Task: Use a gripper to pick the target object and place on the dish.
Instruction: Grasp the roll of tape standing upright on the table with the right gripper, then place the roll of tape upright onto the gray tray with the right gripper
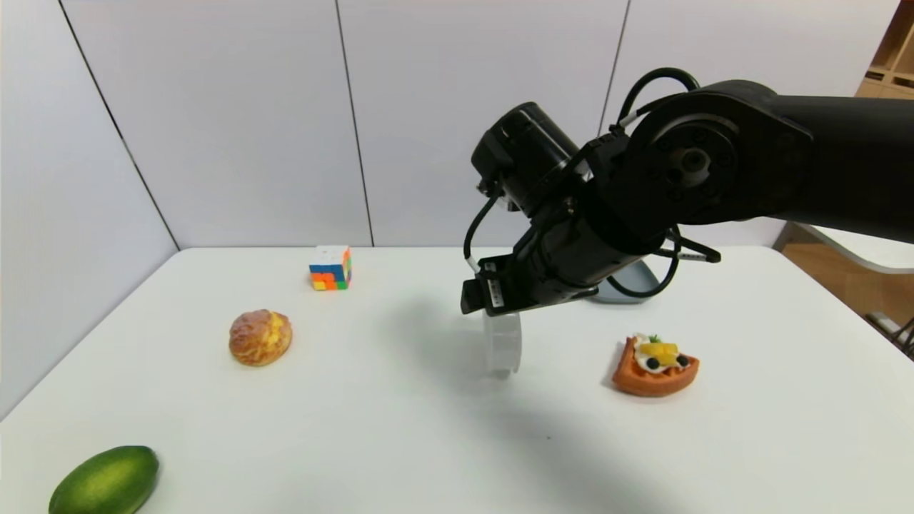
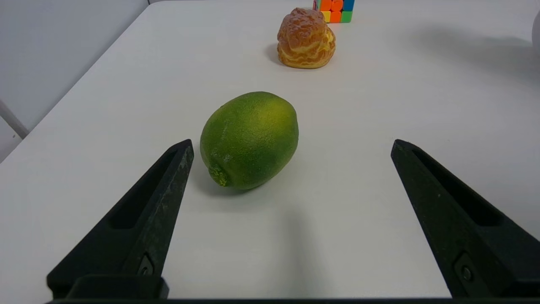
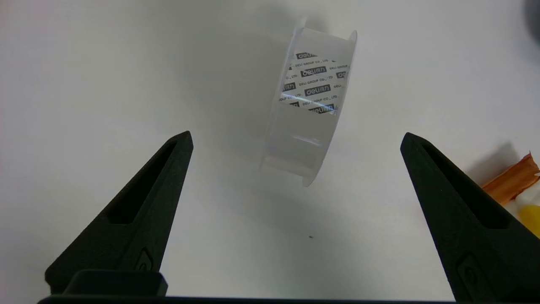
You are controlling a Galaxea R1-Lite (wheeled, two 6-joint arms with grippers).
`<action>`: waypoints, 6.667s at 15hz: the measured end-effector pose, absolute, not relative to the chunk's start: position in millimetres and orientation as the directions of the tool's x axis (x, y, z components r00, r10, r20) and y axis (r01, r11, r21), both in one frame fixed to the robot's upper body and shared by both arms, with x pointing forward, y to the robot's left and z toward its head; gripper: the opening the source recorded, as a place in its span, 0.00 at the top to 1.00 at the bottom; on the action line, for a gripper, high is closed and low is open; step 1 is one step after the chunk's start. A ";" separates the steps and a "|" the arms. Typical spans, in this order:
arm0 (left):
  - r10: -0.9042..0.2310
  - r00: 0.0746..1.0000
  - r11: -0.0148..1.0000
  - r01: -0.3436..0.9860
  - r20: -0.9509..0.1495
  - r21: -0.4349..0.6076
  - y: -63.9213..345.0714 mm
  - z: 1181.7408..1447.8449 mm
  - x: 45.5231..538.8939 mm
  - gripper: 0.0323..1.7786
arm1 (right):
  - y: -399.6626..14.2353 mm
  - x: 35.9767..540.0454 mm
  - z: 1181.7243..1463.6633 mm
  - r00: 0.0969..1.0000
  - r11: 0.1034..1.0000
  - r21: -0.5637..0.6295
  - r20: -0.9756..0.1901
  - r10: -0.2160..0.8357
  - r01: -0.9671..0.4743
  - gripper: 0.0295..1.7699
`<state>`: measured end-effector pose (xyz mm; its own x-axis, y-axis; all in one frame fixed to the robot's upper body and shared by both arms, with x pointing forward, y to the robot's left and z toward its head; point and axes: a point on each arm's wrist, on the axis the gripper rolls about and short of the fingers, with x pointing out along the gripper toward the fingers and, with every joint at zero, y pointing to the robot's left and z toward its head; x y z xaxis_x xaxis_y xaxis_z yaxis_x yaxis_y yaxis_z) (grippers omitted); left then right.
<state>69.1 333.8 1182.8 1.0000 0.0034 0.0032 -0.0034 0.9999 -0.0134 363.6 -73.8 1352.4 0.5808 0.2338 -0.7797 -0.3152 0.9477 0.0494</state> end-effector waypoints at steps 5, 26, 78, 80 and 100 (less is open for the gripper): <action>0.003 1.000 1.000 -0.003 0.003 -0.013 333.8 1182.8 69.1 0.05 | -72.6 373.1 1340.8 0.565 0.953 0.044 -0.797 0.214 -0.299 0.03; 0.004 1.000 1.000 -0.004 0.003 -0.014 333.8 1182.8 69.1 0.05 | -62.7 393.2 1304.4 0.525 0.957 -0.004 -0.837 0.156 -0.291 0.03; 0.003 1.000 1.000 -0.003 0.003 -0.013 333.8 1182.8 69.1 0.05 | -250.3 495.2 1337.3 0.721 0.966 -0.251 -0.681 -0.125 -0.069 0.70; 0.003 1.000 1.000 -0.003 0.003 -0.013 333.8 1182.8 69.1 0.05 | -247.7 496.3 1333.0 0.712 0.964 -0.253 -0.692 -0.124 -0.077 0.70; 0.003 1.000 1.000 -0.003 0.003 -0.013 333.8 1182.8 69.1 0.05 | -236.4 507.1 1314.3 0.701 0.959 -0.265 -0.703 -0.121 -0.100 0.70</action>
<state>69.1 333.8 1182.8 1.0000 0.0034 0.0032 -0.0034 0.9999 -0.0134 507.1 -236.4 1314.3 0.7012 -0.1209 -0.7026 -0.1005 0.9589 -0.2653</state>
